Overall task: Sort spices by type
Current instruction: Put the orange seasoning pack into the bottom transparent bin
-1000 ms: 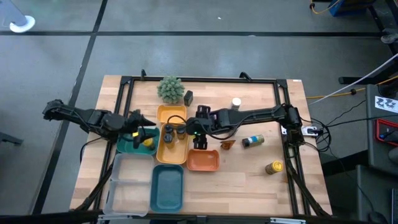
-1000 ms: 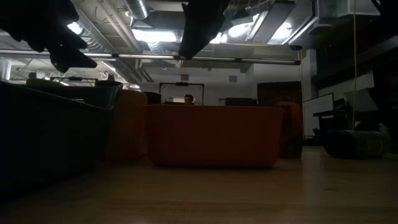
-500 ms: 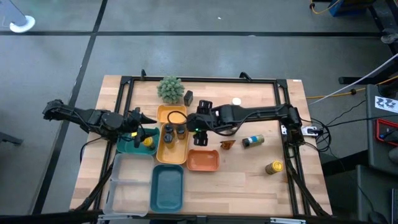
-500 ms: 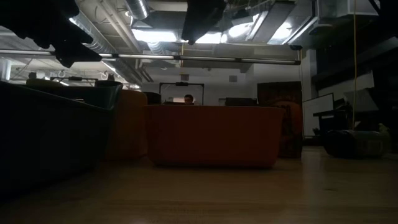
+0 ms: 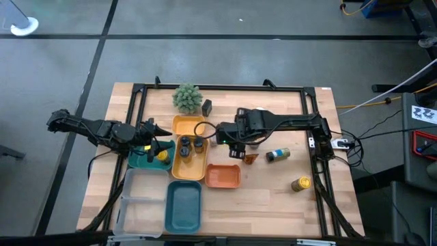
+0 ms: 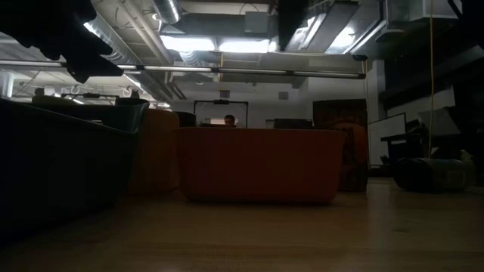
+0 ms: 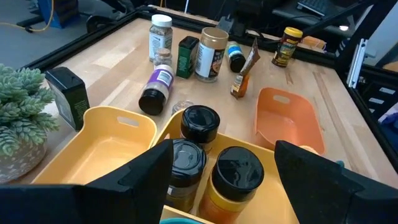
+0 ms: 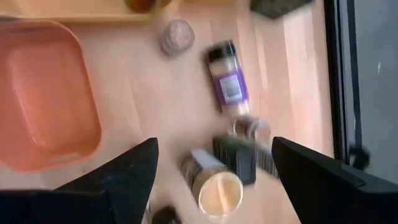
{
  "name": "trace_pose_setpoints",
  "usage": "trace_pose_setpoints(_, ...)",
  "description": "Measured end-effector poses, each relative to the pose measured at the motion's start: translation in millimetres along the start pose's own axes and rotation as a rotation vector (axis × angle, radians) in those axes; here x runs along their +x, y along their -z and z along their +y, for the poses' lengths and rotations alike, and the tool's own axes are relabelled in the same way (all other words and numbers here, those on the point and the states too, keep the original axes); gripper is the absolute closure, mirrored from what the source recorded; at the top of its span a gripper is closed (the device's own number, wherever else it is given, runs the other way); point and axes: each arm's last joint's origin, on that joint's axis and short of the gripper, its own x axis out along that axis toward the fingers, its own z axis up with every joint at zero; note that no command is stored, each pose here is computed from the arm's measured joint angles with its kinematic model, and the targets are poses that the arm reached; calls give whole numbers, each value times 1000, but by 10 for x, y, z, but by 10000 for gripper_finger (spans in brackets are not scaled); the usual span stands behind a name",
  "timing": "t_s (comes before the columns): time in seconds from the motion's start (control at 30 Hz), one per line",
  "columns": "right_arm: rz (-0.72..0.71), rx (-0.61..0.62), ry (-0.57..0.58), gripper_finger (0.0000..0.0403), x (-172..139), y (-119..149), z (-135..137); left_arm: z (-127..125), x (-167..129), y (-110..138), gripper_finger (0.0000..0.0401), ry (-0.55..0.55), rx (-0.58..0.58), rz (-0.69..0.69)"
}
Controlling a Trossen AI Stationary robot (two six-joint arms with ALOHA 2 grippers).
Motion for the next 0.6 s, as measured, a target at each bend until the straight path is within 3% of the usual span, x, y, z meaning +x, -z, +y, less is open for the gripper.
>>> trace_pose_setpoints(0.23, 33, -1, -159, 91, -60, 73, 185, 0, 1, 1, 138, 0, -3, 0)
trace_pose_setpoints(0.43, -37, 20, -165, 91, -369, 256, 385, 0, 1, 1, 138, 0, -1, 1)
trace_pose_setpoints(0.6, -105, 129, -152, 91, -624, 436, 544, 0, 2, 2, 138, 0, -1, 1)
